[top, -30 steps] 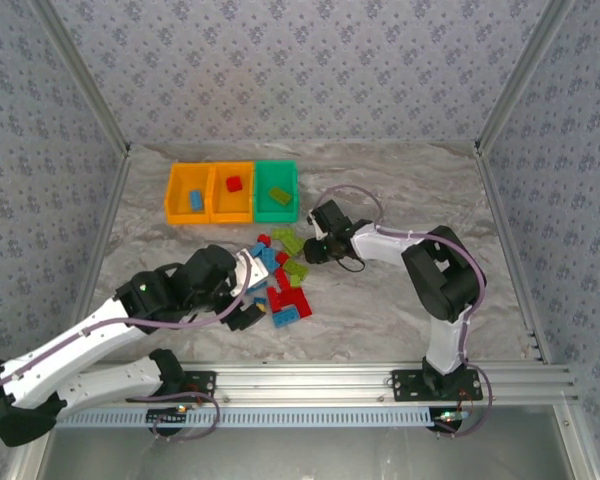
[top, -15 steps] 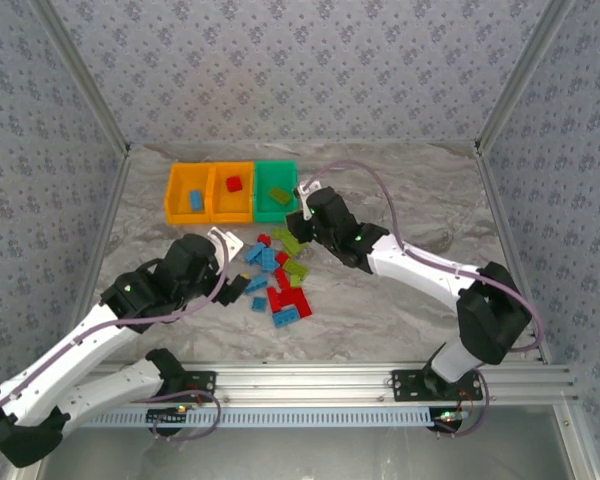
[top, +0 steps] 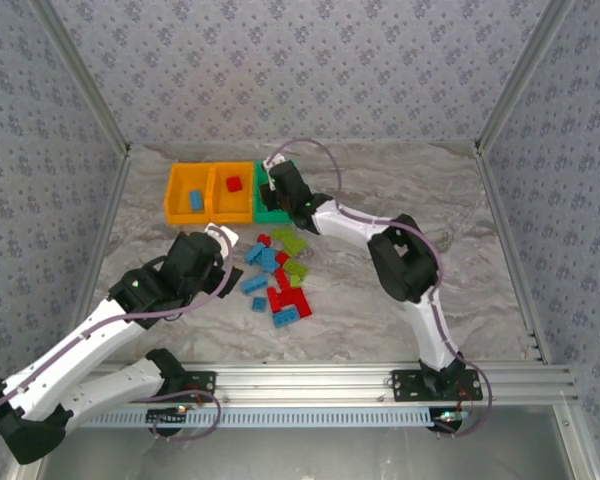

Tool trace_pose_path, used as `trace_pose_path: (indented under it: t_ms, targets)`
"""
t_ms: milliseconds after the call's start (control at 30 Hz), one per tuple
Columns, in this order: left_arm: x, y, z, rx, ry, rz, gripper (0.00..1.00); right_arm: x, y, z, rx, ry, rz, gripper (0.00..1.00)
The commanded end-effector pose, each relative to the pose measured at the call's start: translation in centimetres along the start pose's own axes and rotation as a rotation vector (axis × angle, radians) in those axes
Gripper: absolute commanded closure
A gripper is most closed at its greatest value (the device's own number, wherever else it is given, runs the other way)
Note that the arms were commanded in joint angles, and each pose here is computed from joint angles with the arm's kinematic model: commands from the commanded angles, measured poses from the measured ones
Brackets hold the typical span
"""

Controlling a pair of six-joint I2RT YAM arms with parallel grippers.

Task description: Sort the legos into containers by color

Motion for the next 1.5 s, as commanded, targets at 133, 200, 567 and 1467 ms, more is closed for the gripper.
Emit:
trace_pose_path:
  t_ms: [133,200,567,1467]
  targets:
    - [-0.1,-0.7,-0.4,0.033,-0.018,0.017,0.01,-0.8,-2.9,-0.7,0.212,-0.029,-0.014,0.66]
    - [-0.2,-0.7,-0.3,0.03,-0.014,0.011,0.01,-0.6,-2.6,-0.1,0.217,-0.03,-0.01,0.58]
    - [-2.6,-1.6,2.4,0.002,0.433,-0.166,0.01,-0.3,8.0,5.8,0.169,-0.001,0.05,0.55]
    - [-11.2,-20.4,1.9,0.391,0.598,-0.12,0.58,-7.1,31.8,-1.9,-0.111,-0.172,-0.064,0.06]
Point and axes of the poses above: each hand's point on the last joint's axis, 136 mm out from that joint toward the fingers, its own y axis back along the fingers, its own x axis along the line the jaws close on, z = x × y, the point moved 5 cm from there along y, back along the fingers, and after that the axes turned 3 degrees about -y, right-handed, at the moved point
